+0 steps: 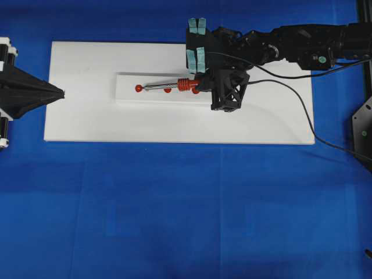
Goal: Touch the tip of the soldering iron to the mark.
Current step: 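Lower the iron tip onto the left red dot, then lift the iron tip and shift it right toward the middle dot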
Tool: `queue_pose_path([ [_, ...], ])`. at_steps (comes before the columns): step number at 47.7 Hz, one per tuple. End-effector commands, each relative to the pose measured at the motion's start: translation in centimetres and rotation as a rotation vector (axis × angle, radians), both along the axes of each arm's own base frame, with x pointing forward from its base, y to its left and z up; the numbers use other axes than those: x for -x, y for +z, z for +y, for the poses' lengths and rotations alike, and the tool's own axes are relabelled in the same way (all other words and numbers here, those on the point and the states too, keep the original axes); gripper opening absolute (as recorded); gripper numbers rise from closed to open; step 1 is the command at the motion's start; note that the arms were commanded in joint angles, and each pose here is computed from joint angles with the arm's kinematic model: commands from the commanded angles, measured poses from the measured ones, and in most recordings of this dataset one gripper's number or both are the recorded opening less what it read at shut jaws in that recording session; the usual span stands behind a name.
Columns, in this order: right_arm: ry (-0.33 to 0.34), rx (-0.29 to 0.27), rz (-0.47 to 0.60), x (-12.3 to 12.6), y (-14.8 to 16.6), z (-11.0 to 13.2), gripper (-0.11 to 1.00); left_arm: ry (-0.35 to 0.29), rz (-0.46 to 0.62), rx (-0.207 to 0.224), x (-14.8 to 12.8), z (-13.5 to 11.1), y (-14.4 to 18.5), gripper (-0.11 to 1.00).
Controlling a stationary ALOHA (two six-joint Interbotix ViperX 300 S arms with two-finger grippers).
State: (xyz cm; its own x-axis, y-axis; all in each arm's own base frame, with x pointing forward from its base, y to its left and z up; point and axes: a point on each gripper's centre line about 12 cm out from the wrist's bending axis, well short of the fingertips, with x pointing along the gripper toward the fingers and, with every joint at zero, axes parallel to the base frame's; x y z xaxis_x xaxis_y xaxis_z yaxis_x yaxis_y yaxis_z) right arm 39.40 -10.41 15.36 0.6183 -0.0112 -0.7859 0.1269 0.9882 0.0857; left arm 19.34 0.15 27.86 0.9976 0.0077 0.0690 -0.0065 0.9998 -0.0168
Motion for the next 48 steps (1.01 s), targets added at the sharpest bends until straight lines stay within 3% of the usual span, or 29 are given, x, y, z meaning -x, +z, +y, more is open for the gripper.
queue_pose_path([
  [1, 0.002, 0.013, -0.034, -0.5, 1.3, -0.1, 0.06, 0.003, -0.017, -0.002, -0.1, 0.1, 0.5, 0.02],
  [11, 0.0, 0.015, -0.044, -0.6, 1.6, -0.2, 0.06, 0.003, -0.017, -0.002, -0.1, 0.1, 0.5, 0.02],
  [35, 0.054, 0.056, -0.124, 0.4, 7.9, 0.2, 0.06, 0.003, -0.02, -0.002, -0.1, 0.1, 0.6, 0.02],
  [48, 0.052, 0.089, -0.104, 0.6, 9.4, -0.4, 0.06, 0.003, -0.018, 0.0, -0.1, 0.1, 0.6, 0.02],
])
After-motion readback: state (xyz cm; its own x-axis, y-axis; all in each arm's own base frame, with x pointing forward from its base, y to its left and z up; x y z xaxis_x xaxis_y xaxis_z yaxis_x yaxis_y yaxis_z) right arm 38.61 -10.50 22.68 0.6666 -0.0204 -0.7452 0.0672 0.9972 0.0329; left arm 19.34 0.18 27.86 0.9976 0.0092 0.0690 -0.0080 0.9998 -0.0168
